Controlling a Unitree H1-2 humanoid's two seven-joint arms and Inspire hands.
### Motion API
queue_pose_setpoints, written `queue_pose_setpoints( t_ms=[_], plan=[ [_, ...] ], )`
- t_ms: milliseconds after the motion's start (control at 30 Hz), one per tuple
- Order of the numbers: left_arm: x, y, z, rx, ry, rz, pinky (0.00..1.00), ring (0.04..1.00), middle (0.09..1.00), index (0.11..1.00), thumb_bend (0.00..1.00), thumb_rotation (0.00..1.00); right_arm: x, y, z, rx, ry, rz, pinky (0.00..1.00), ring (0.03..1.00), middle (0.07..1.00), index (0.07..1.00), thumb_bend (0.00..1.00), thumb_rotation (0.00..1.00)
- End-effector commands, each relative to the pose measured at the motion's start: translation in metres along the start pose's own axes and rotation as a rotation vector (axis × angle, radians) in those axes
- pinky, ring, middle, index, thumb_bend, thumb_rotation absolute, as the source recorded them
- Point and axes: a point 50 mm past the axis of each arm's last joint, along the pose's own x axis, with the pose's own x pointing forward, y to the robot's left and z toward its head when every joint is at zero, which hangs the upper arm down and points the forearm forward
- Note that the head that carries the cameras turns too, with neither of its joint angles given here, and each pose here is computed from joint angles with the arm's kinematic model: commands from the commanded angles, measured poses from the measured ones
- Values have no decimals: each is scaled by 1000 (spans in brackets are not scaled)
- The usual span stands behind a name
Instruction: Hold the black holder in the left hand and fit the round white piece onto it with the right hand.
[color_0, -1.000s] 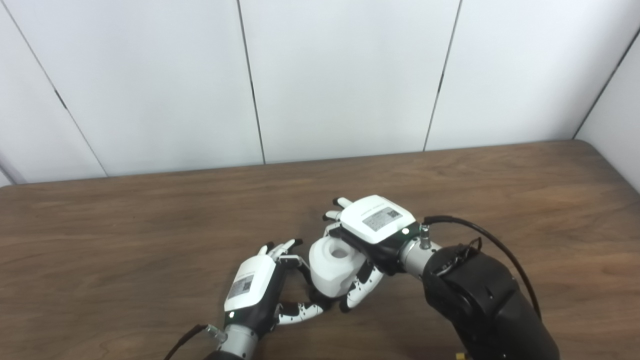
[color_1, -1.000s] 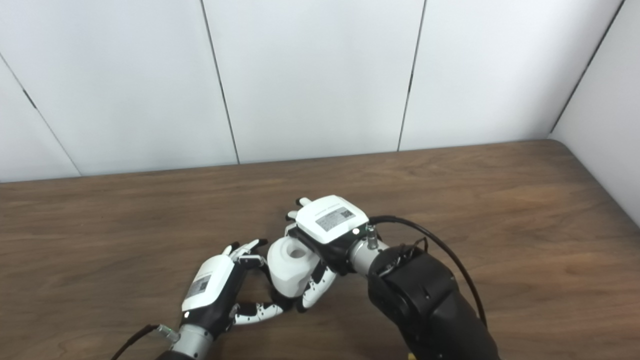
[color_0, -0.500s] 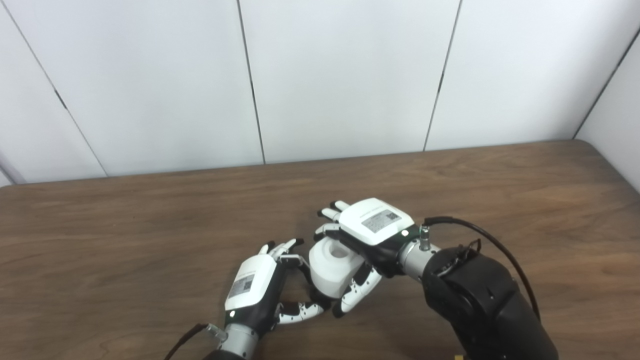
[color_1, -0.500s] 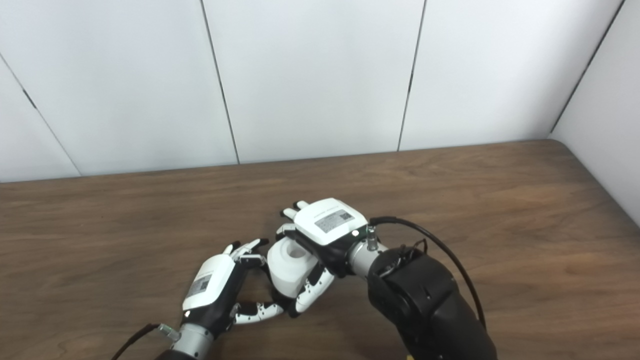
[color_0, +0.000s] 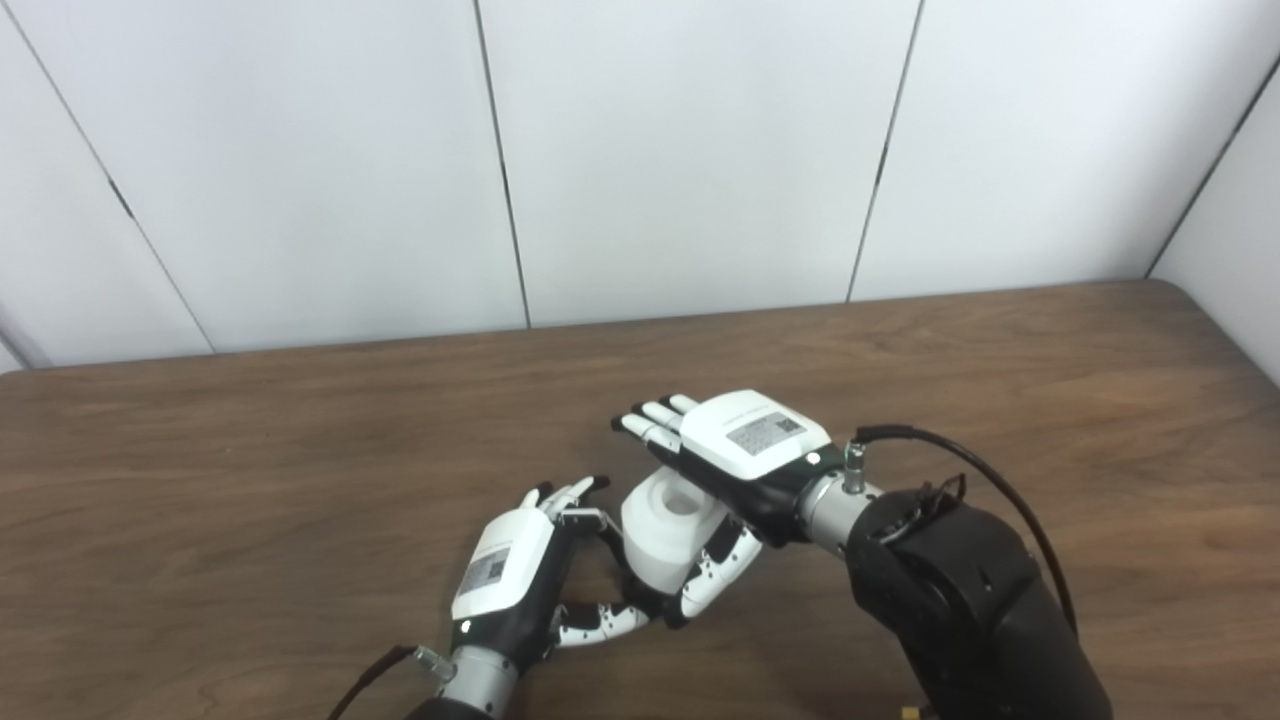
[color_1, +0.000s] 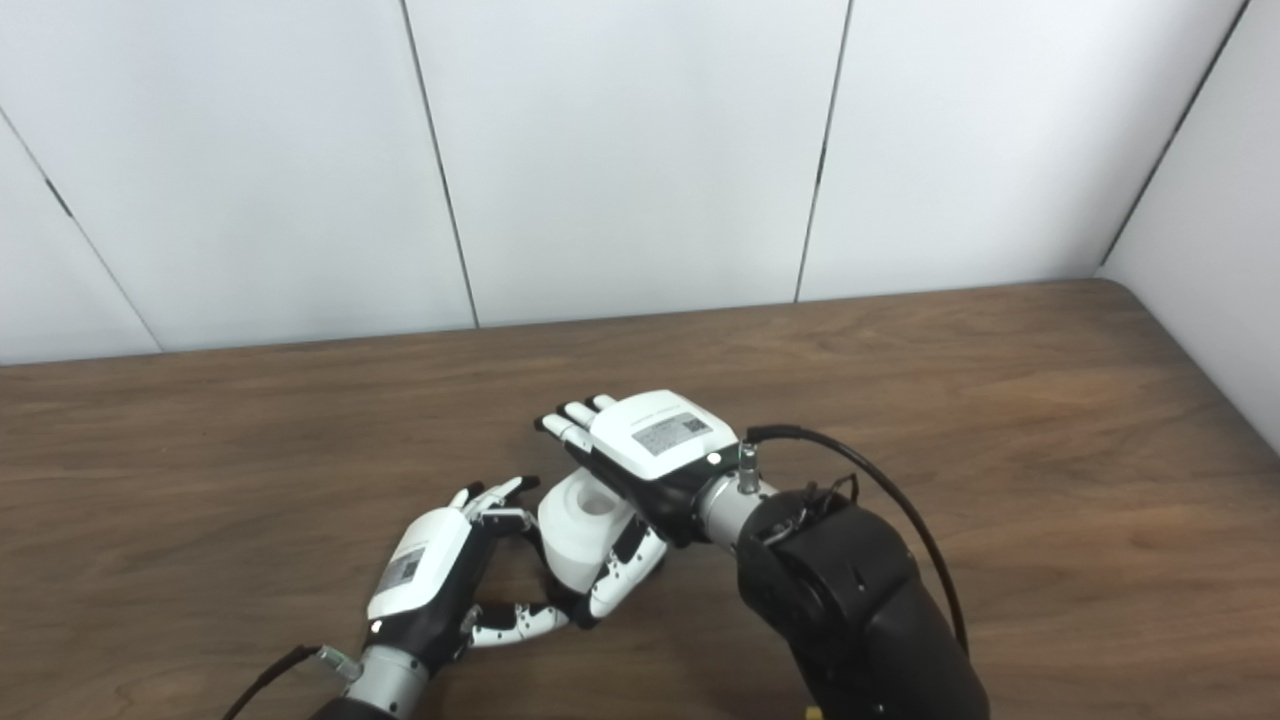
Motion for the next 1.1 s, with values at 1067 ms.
queue_pose_setpoints(
  t_ms=[1067],
  plan=[
    [12, 6, -8, 26, -40, 32, 1000, 909, 913, 482, 514, 46, -41, -87, -26, -51, 0, -233, 695, 1000, 1000, 1000, 1000, 530]
  ],
)
